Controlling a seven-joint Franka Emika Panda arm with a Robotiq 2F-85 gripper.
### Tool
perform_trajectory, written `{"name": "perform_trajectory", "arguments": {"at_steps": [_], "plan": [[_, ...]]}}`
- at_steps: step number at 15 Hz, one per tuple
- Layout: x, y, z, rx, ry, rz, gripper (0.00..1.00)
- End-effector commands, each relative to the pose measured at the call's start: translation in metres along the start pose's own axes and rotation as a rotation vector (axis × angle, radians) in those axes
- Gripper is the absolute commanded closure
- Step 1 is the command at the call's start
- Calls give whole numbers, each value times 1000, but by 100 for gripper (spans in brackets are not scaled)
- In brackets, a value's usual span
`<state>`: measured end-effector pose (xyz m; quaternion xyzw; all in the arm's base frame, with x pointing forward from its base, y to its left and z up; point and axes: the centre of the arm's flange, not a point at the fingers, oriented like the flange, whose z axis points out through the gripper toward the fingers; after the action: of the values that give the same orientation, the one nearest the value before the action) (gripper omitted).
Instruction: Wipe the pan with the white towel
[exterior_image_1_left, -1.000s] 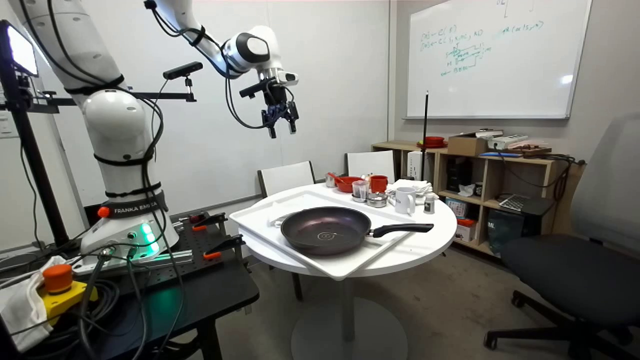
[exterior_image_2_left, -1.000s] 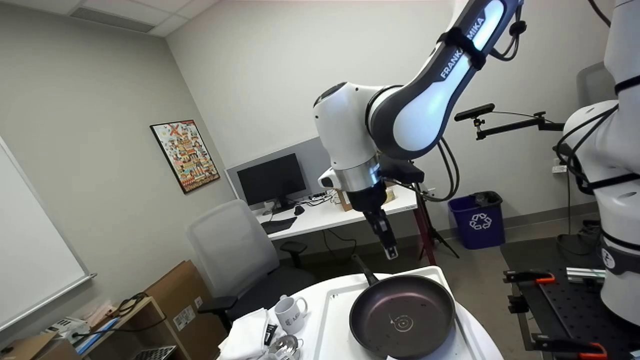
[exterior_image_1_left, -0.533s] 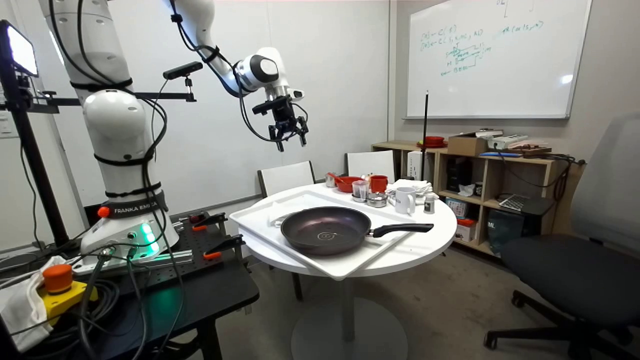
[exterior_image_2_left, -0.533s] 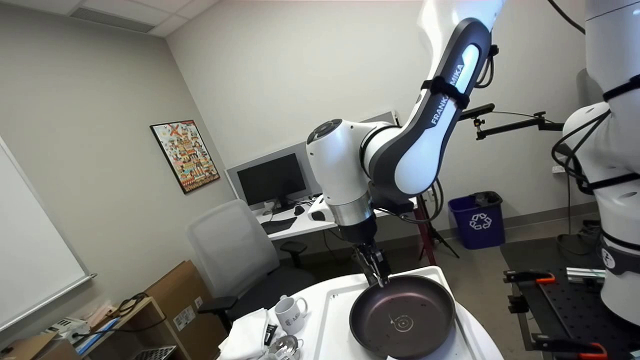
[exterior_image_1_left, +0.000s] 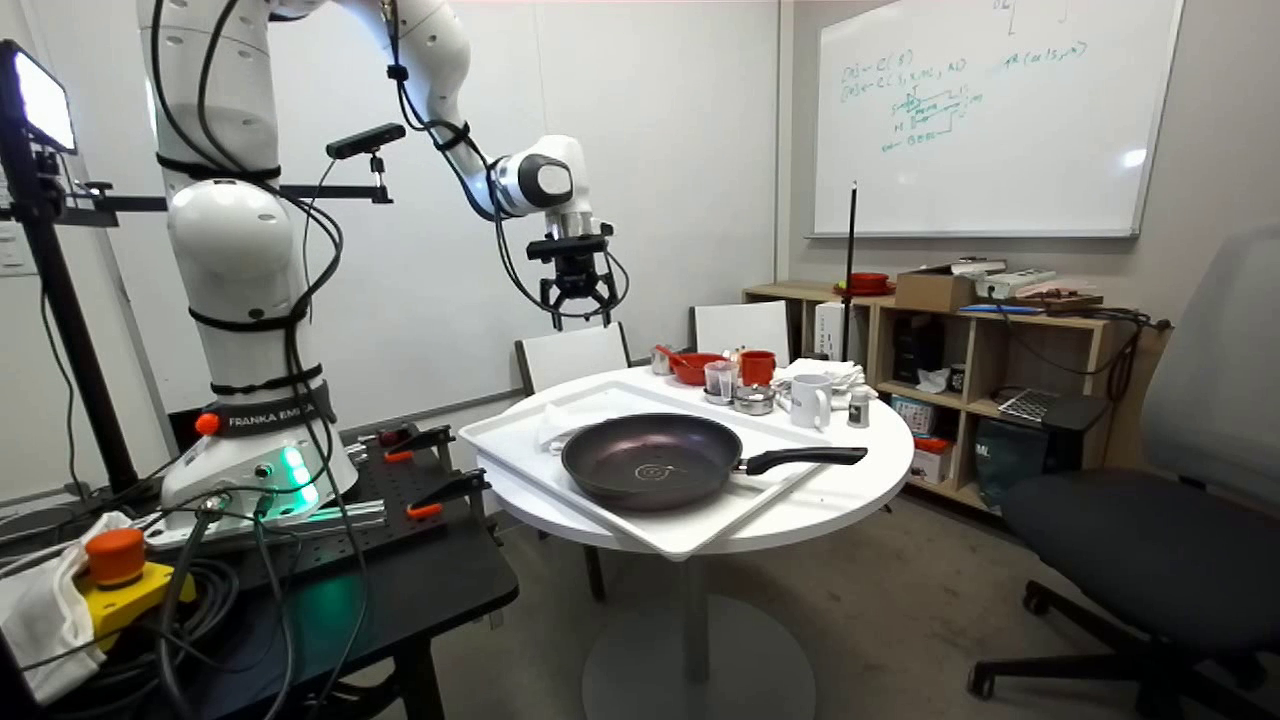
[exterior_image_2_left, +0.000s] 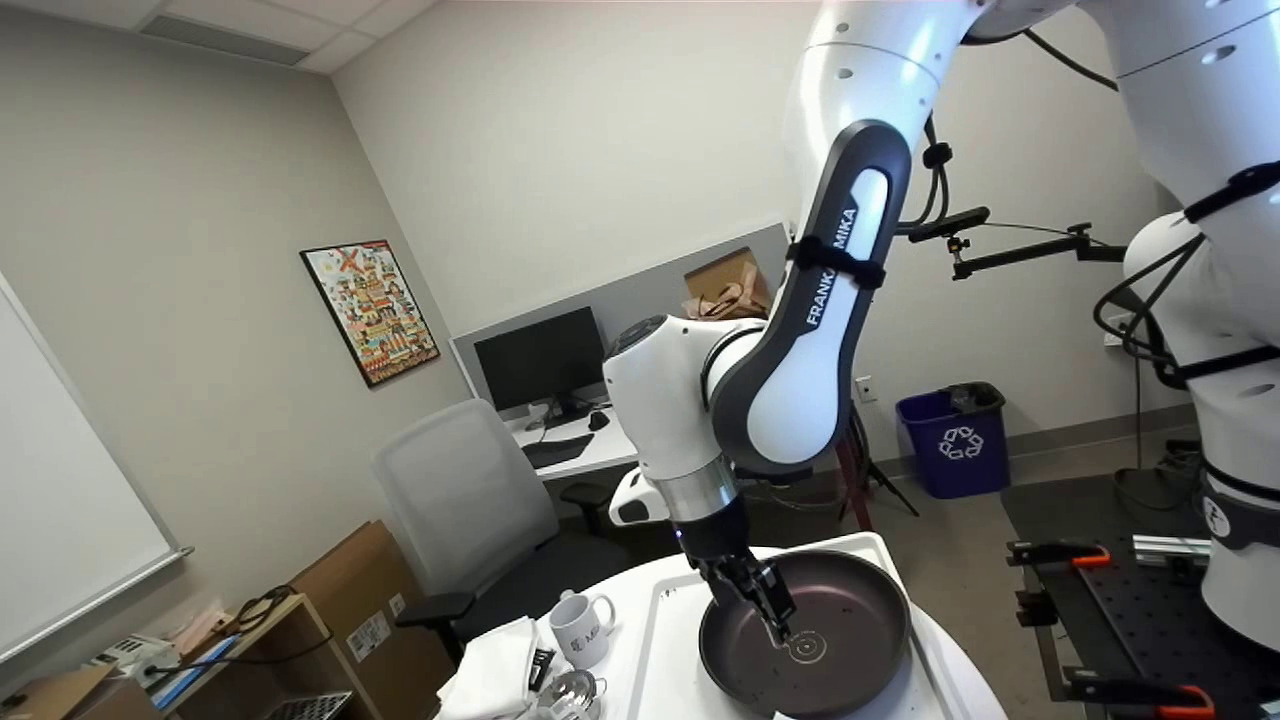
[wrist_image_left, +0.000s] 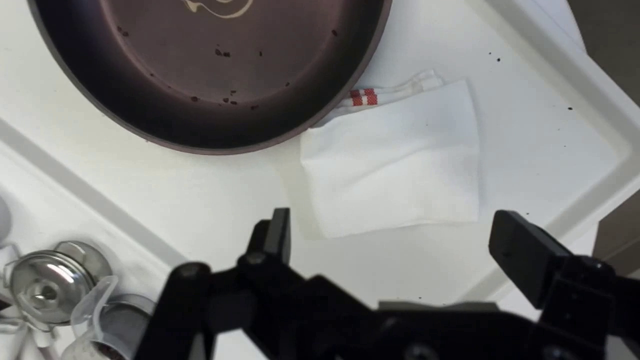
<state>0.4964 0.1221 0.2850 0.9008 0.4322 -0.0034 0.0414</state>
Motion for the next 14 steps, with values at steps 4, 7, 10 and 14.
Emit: {"name": "perform_trajectory", "arguments": {"at_steps": [4,7,10,14], "plan": [[28,21,31,191,-88,-157,0],[19,13,34,167,-85,-131,0],[21,15,36,171,-88,-132,0],[21,15,35,171,-88,-132,0]]}}
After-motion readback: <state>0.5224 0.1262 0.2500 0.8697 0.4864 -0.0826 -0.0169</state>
